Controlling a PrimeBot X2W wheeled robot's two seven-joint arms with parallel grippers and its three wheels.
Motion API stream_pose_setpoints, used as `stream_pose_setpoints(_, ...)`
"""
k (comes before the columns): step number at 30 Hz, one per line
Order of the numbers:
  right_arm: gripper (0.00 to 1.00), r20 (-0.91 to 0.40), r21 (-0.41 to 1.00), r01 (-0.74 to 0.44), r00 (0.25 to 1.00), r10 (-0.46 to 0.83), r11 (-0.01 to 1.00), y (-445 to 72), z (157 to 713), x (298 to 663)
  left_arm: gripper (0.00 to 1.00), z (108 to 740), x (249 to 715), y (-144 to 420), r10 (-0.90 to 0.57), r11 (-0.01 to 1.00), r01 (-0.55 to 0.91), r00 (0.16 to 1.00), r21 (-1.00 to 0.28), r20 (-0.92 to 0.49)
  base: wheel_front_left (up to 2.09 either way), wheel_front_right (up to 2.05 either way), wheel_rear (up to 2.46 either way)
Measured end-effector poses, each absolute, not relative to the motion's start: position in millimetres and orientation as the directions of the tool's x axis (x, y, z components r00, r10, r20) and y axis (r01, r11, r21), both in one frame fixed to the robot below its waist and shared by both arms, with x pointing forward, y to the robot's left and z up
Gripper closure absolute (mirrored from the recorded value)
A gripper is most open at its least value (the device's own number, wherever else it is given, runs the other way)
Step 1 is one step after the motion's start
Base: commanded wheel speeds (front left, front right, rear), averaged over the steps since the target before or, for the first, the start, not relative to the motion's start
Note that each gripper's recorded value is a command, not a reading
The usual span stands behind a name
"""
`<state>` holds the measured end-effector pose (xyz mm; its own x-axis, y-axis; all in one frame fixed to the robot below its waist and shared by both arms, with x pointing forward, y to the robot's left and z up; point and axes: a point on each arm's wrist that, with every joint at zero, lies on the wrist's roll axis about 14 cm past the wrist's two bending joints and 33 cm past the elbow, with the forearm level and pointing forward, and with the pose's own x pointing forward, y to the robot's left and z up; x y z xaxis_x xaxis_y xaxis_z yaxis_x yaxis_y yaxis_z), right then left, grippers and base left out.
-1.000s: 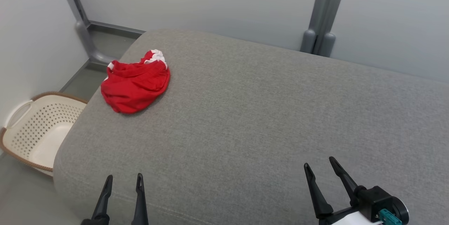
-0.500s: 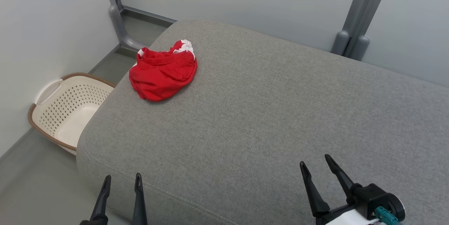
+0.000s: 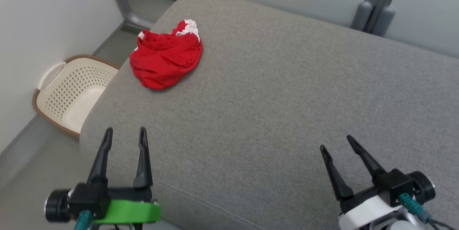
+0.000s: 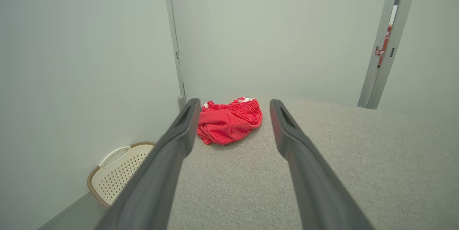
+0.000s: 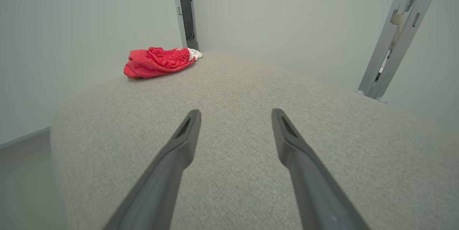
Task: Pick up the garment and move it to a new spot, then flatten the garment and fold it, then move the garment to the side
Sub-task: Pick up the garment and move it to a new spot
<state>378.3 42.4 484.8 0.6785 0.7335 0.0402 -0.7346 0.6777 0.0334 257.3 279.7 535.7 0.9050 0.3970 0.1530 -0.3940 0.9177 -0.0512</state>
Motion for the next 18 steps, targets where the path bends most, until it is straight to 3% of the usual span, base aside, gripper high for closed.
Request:
stream_pose_setpoints(7, 0.00, -0.001, -0.007, -0.735, 0.678, 0.735, 0.678, 27, 455, 420, 0.00, 568, 342, 294, 0.273, 0.953, -0.295, 0.935, 0.068, 0.224, 0.00, 0.00, 0.00)
stream_pose_setpoints(13, 0.00, -0.042, -0.008, -0.736, 0.677, 0.735, 0.677, 17, 423, 444, 0.00, 560, 422, 330, 0.219, 0.947, -0.242, 0.968, 0.213, 0.127, 0.00, 0.00, 0.00)
stream_pose_setpoints(18, 0.00, -0.070, 0.003, -0.713, 0.700, 0.711, 0.702, 2, 398, 461, 0.00, 546, 483, 368, 0.290, 0.945, -0.284, 0.957, 0.163, -0.017, 0.00, 0.00, 0.00)
